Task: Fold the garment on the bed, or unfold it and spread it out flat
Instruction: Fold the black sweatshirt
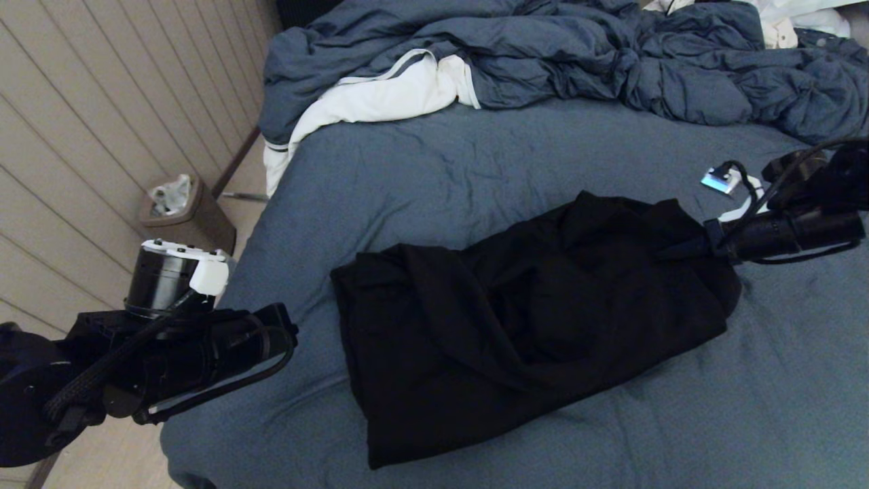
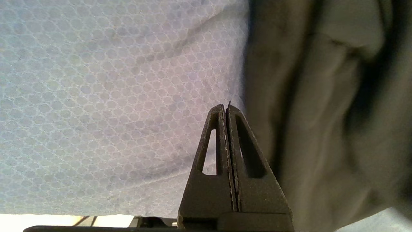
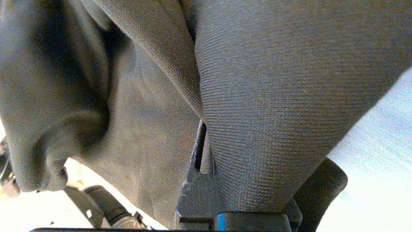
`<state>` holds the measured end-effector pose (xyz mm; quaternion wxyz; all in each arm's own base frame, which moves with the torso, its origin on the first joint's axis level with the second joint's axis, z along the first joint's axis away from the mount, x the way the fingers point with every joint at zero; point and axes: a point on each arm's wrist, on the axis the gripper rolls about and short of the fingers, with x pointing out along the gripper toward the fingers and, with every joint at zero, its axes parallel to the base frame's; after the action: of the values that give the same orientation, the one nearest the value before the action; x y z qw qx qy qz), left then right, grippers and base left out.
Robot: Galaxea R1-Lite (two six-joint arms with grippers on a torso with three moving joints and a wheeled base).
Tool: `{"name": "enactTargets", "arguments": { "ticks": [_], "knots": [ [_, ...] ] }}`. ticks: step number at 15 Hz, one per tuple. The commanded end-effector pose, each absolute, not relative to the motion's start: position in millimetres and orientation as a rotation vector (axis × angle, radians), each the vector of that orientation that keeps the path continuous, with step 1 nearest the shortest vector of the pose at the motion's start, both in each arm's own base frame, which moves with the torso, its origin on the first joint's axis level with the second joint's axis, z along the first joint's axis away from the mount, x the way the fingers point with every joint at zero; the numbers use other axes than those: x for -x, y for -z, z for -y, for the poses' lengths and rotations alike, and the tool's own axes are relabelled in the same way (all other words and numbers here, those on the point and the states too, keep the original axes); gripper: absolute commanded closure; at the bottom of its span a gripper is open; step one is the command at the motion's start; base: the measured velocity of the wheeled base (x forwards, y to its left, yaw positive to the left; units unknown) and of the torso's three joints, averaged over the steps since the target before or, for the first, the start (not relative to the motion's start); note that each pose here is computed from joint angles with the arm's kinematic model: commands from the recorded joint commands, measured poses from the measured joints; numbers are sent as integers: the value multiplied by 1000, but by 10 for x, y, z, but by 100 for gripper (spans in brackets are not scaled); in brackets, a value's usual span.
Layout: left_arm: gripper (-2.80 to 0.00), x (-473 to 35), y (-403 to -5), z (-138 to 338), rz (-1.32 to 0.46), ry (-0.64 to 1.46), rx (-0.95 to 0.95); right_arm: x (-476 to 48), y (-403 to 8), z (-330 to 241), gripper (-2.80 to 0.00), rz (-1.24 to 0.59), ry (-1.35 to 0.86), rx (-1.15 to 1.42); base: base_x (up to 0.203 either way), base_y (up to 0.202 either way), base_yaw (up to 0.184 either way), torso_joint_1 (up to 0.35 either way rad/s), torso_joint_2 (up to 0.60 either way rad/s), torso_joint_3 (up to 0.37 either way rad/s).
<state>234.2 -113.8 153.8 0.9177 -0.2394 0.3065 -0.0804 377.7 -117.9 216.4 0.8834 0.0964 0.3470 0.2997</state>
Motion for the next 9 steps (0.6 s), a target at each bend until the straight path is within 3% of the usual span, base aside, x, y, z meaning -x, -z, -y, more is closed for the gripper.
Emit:
{"name": "enactTargets", "arguments": {
  "ticks": [1,5,9],
  "knots": [
    [0,-2344,-1546,1139,-627,166,498,-3663,-2237,1377,0,-699,-571,-208,0,0,0,0,0,0],
    [0,-2343,-1547,1139,-627,166,501,-3487,-2315,1690,0,-668,-480,-221,0,0,0,0,0,0],
    [0,-2341,-1551,1138,-626,166,502,-3250,-2707,1493,0,-609,-482,-200,0,0,0,0,0,0]
  ]
}}
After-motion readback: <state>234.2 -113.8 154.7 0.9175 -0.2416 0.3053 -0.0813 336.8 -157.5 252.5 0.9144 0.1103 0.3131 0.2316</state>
